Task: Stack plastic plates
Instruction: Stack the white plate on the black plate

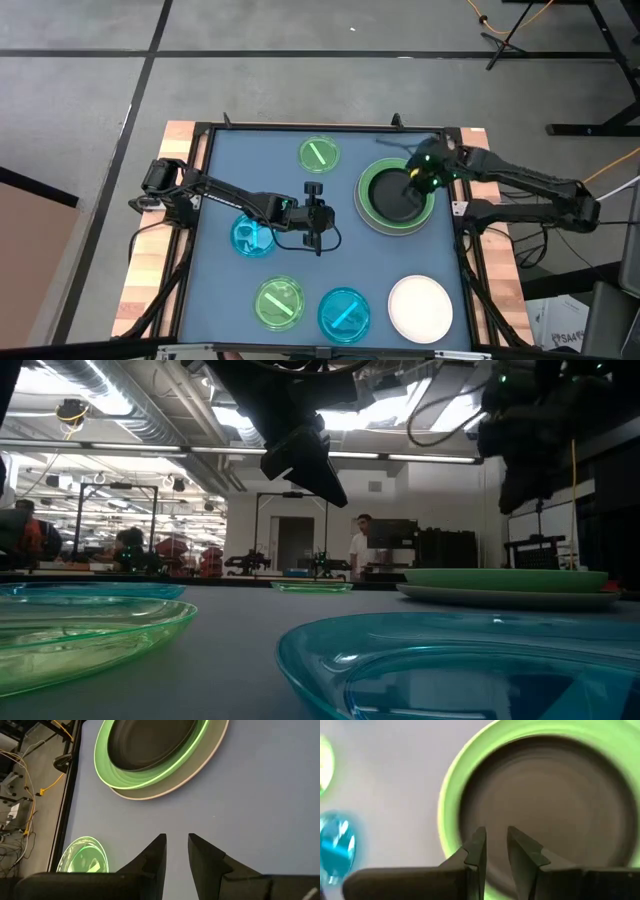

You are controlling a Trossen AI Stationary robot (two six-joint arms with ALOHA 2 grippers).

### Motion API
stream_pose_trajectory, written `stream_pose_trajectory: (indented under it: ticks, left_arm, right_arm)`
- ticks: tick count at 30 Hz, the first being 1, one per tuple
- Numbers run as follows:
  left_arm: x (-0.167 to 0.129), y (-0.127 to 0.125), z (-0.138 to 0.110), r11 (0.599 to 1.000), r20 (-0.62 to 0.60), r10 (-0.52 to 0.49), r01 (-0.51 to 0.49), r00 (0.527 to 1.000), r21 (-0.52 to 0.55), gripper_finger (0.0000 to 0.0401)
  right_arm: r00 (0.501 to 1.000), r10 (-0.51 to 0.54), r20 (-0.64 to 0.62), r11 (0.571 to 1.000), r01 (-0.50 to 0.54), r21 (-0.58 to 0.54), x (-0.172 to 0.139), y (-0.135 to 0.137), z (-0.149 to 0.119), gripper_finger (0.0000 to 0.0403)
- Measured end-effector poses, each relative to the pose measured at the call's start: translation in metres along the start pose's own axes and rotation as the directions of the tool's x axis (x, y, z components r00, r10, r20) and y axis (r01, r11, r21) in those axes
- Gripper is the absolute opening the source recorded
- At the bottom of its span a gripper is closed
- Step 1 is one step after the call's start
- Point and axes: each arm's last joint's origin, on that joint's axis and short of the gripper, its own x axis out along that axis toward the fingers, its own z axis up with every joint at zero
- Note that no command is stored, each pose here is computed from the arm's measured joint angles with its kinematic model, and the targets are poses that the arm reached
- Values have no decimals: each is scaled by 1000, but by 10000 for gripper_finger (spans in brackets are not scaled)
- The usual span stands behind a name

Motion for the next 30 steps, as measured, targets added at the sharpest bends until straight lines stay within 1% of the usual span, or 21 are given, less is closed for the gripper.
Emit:
stream_pose_trajectory:
  ticks: [5, 8, 12, 17, 23, 30]
  left_arm:
    - [0, 0, 0, 1000, 0, 0, 0, 1000, 0, 73]
    - [0, 0, 0, 1000, 0, 0, 0, 1000, 0, 73]
    - [0, 0, 0, 1000, 0, 0, 0, 1000, 0, 73]
    - [0, 0, 0, 1000, 0, 0, 0, 1000, -3, 73]
    - [0, 0, 0, 1000, 0, 0, 0, 1000, -6, 73]
    - [0, 0, 0, 1000, 1, 0, 0, 1000, -7, 73]
  right_arm:
    - [999, 21, -47, 989, -28, -143, 7, 29, -10, 67]
    - [997, 36, -75, 974, -52, -220, 10, 44, -17, 67]
    - [994, 46, -104, 953, -75, -295, 12, 60, -28, 67]
    - [988, 65, -140, 930, -111, -349, 12, 79, -42, 67]
    - [980, 79, -183, 886, -153, -437, 12, 101, -63, 67]
    - [971, 105, -214, 845, -201, -495, 14, 126, -89, 67]
